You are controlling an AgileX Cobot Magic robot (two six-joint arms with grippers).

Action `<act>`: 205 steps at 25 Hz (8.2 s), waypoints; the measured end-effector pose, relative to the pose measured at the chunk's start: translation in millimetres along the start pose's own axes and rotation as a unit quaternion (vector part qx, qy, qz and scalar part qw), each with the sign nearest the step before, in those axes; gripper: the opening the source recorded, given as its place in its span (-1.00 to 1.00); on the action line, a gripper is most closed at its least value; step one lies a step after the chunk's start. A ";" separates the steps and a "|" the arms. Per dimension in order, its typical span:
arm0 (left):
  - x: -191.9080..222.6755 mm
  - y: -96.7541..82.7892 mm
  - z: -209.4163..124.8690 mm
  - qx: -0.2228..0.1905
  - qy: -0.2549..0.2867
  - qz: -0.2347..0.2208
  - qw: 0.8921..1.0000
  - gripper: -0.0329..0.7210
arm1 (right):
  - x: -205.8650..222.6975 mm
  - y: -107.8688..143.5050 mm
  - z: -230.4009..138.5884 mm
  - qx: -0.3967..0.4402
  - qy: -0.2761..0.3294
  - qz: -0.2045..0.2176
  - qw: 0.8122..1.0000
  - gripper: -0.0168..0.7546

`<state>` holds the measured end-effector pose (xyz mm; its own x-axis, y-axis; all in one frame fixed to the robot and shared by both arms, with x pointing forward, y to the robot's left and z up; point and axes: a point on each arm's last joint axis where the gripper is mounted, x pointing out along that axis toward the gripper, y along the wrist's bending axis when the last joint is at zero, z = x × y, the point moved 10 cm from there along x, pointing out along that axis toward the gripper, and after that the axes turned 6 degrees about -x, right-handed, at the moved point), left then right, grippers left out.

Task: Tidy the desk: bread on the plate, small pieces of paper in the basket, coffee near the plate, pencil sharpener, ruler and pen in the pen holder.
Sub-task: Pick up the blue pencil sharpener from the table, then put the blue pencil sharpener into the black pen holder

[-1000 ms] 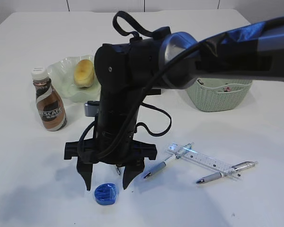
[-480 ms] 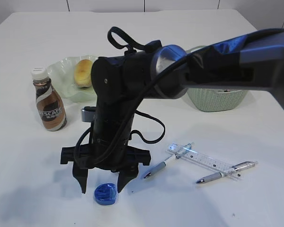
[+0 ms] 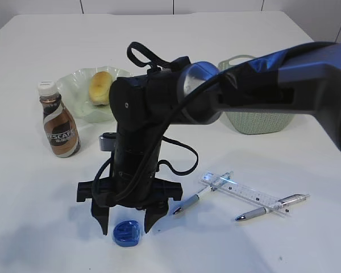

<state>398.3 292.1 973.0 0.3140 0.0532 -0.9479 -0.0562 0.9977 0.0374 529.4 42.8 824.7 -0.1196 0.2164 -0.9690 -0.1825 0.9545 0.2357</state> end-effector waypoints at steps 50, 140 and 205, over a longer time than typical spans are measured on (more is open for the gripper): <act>0.0 -0.3 -0.1 0.001 0.000 -0.001 1.000 0.32 | 19.8 -13.2 0.3 -0.017 0.008 -0.038 0.999 0.51; 0.0 -0.3 -0.1 0.002 0.000 -0.001 1.000 0.32 | -205.2 -17.5 137.0 -0.085 -0.320 -0.115 0.937 0.04; -0.1 -8.1 -2.2 -0.006 0.006 -0.021 1.000 0.32 | -189.0 -152.1 269.1 -0.125 -0.445 -0.175 0.869 0.04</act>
<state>396.6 284.0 972.1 0.3050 0.0105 -0.9523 -0.0540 0.9985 -0.0063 842.4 -88.1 951.8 0.7685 0.1000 -0.6320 -0.2749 0.9435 -0.1849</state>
